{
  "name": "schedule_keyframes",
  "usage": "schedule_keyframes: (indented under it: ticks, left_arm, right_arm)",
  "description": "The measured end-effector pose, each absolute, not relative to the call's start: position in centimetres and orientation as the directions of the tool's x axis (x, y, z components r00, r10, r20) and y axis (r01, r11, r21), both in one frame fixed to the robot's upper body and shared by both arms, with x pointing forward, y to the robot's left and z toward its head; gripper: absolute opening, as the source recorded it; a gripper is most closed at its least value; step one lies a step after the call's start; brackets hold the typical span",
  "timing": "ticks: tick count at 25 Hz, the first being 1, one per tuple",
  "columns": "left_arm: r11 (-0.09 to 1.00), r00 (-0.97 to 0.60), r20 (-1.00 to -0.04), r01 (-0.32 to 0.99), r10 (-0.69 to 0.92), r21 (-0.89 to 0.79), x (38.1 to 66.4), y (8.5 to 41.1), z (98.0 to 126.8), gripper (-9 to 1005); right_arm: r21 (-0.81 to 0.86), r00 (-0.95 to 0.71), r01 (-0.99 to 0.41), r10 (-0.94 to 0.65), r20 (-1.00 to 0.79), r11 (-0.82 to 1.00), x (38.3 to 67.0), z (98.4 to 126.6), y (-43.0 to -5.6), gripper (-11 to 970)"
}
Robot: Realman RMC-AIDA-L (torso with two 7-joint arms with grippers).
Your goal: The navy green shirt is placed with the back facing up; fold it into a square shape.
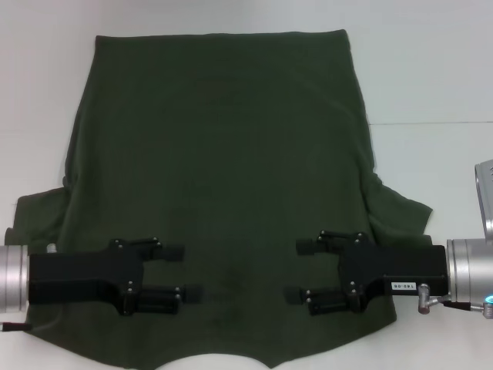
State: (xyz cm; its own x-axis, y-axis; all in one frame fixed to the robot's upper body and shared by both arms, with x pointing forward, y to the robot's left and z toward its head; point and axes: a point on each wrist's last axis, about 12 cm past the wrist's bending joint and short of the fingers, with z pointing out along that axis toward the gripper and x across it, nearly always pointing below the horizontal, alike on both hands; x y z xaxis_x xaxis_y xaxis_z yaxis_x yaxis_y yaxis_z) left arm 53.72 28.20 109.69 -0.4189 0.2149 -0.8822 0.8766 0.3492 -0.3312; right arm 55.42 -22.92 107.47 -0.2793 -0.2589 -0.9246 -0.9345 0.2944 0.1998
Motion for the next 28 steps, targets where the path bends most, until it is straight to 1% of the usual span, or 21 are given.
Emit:
schedule_keyframes:
  ticks: [22,24,28]
  left_arm:
    - [0.359,-0.425,-0.881,0.871,0.205,-0.337,53.7,28.4,109.8,885]
    - [0.376,-0.435,-0.884,0.858,0.169,-0.35,53.9,28.6,110.1,885]
    - [0.471,-0.476,-0.879,0.778,0.01,-0.416,54.9,30.5,111.3,886]
  right_arm:
    - [0.202,-0.281,-0.934,-0.257,-0.925,0.296,55.3,107.4,-22.9,930]
    - [0.202,-0.281,-0.933,-0.255,-0.925,0.297,55.3,107.4,-22.9,930]
    - [0.203,-0.281,-0.933,-0.253,-0.926,0.296,55.3,107.4,-22.9,930]
